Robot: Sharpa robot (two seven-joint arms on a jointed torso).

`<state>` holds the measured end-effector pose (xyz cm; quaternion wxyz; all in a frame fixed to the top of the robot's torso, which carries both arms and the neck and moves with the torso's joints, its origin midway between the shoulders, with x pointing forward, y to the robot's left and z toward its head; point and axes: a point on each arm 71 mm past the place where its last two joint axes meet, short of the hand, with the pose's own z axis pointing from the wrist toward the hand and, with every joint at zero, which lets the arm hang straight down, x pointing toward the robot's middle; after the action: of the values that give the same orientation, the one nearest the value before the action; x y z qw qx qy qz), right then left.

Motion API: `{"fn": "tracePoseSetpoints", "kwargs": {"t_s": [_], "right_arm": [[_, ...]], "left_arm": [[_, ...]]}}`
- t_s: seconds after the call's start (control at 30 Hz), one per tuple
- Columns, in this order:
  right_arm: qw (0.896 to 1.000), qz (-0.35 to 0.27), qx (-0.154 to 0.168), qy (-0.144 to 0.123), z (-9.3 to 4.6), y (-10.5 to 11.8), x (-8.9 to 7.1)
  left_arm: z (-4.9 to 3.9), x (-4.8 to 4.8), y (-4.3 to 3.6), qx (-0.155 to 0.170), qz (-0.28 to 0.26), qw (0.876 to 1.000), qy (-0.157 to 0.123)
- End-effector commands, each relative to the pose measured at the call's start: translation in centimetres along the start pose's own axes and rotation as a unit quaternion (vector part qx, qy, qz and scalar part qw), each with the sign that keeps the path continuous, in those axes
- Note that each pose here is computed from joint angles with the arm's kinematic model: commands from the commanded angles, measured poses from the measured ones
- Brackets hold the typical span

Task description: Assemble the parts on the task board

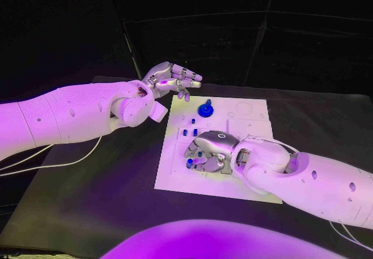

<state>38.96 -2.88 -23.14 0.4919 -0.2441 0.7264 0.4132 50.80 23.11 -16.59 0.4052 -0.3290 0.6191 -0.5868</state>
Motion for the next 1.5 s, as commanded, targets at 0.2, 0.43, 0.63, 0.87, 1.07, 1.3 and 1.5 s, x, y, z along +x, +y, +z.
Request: {"fn": "tracePoseSetpoints", "kwargs": {"t_s": [0.2, 0.43, 0.63, 0.87, 1.07, 1.3, 1.5], "right_arm": [[0.998, 0.003, -0.028, -0.059, -0.7, 0.5, -1.0], [0.993, 0.059, -0.020, -0.102, -3.7, -0.3, -2.1], [0.978, 0.150, 0.072, -0.126, -7.8, -4.4, -5.0], [0.956, 0.183, 0.191, -0.129, -12.5, -8.7, -6.2], [0.940, 0.164, 0.272, -0.125, -15.2, -10.8, -6.2], [0.934, 0.122, 0.319, -0.104, -16.9, -11.8, -5.6], [0.935, 0.099, 0.329, -0.083, -17.1, -11.6, -4.2]], "left_arm": [[0.00, 0.05, -0.14, 0.004, -0.003, 1.000, 0.005], [-0.07, -0.15, -0.10, 0.004, -0.002, 1.000, 0.002], [-0.10, -0.28, -0.07, 0.003, -0.002, 1.000, 0.001], [-0.14, -0.36, -0.05, 0.003, -0.002, 1.000, 0.001], [-0.28, -0.44, -0.06, 0.002, -0.002, 1.000, 0.000], [-0.45, -0.59, -0.06, 0.002, -0.001, 1.000, -0.002], [-0.54, -0.72, -0.04, 0.001, -0.001, 1.000, -0.003]]}}
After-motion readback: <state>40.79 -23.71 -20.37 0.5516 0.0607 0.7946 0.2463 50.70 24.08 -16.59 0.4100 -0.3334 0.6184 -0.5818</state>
